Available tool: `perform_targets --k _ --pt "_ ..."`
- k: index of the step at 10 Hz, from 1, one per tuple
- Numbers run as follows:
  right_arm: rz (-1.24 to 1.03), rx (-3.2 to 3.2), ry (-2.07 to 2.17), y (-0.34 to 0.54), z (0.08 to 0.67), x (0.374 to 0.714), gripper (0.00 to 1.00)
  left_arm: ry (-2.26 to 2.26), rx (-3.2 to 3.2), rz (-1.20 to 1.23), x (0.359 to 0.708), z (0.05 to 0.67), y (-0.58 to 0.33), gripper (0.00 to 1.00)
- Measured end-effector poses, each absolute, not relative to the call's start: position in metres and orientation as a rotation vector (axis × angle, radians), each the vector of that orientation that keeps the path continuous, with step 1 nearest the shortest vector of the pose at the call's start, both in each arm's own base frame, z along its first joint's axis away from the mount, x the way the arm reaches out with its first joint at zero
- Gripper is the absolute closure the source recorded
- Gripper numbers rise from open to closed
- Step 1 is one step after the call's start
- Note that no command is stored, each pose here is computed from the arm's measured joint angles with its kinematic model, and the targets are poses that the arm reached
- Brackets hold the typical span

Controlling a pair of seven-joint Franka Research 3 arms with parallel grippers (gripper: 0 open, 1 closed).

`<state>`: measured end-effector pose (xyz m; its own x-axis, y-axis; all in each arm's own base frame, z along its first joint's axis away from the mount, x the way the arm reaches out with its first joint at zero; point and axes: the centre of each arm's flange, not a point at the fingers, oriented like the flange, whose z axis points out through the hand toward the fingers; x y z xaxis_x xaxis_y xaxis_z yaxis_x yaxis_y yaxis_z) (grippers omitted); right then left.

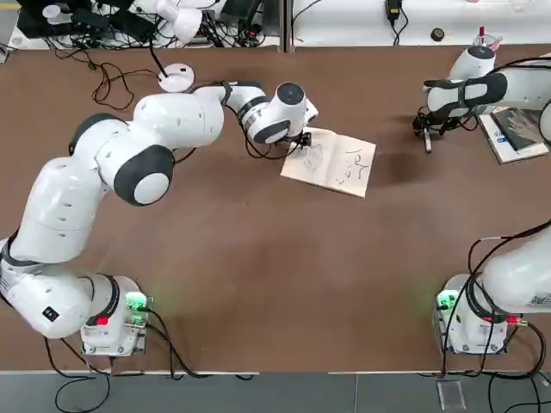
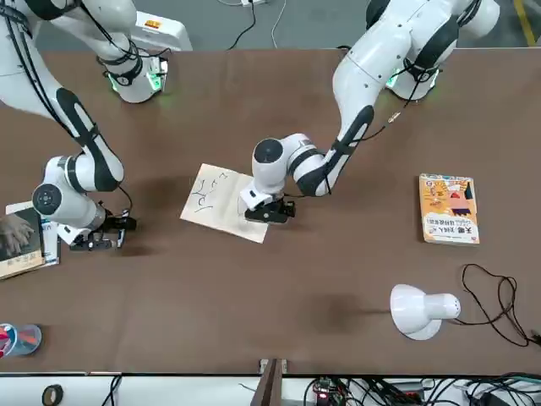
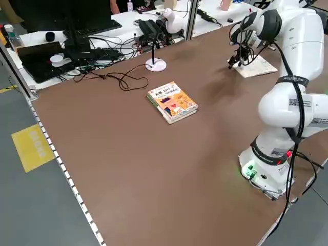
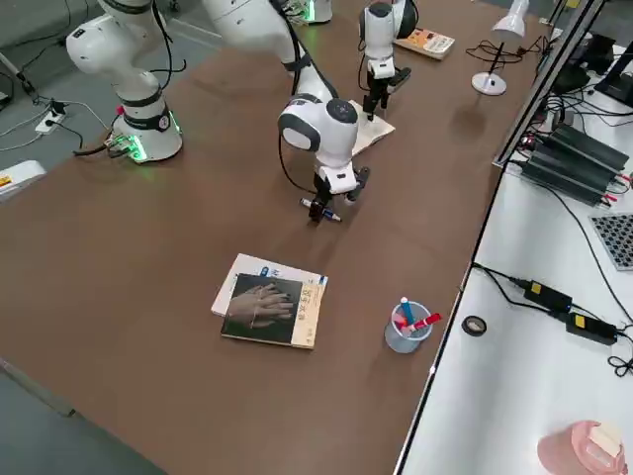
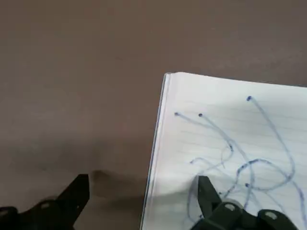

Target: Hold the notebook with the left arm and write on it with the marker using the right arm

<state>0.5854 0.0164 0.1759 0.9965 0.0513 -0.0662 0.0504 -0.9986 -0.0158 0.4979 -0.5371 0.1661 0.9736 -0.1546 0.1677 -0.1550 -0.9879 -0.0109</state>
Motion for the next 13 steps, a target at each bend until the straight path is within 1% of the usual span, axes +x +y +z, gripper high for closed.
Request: perform_targets --k 1,2,3,4,5,6,7,8,9,11,13 --pt "0.105 -3.125 -0.079 0.0163 0.1755 0.5854 0.10 -0.245 3.119 0.265 0.4979 0.1661 -0.5371 0.00" --pt "0.104 -3.125 -0.078 0.0160 0.1753 0.5855 0.20 -0.246 3.119 0.265 0.4979 0.1661 -0.5371 0.00" --pt "0.099 -3.125 -0.075 0.0156 0.1753 0.5859 0.33 -0.248 3.119 0.265 0.4980 0.1661 -0.5370 0.00" --pt "0.088 -3.126 -0.070 0.0151 0.1752 0.5866 0.41 -0.249 3.119 0.265 0.4981 0.1661 -0.5370 0.00" --pt "0.083 -3.126 -0.068 0.0147 0.1744 0.5869 0.41 -0.250 3.119 0.265 0.4981 0.1661 -0.5370 0.00" --pt "0.081 -3.127 -0.068 0.0144 0.1733 0.5870 0.44 -0.251 3.119 0.265 0.4981 0.1662 -0.5370 0.00" --pt "0.076 -3.132 -0.061 0.0113 0.1745 0.5878 0.59 -0.251 3.119 0.265 0.4981 0.1662 -0.5369 0.00" --pt "0.073 -3.134 -0.054 0.0089 0.1749 0.5880 0.65 -0.251 3.119 0.265 0.4982 0.1662 -0.5369 0.00" --pt "0.070 -3.134 -0.052 0.0094 0.1747 0.5878 0.65 -0.251 3.119 0.265 0.4982 0.1662 -0.5369 0.00" --pt "0.050 -3.136 -0.022 0.0075 0.1755 0.5885 0.83 -0.251 3.119 0.266 0.4983 0.1662 -0.5368 0.00" --pt "0.044 -3.136 0.028 0.0079 0.1755 0.5884 0.83 -0.251 3.119 0.266 0.4984 0.1662 -0.5368 0.00"
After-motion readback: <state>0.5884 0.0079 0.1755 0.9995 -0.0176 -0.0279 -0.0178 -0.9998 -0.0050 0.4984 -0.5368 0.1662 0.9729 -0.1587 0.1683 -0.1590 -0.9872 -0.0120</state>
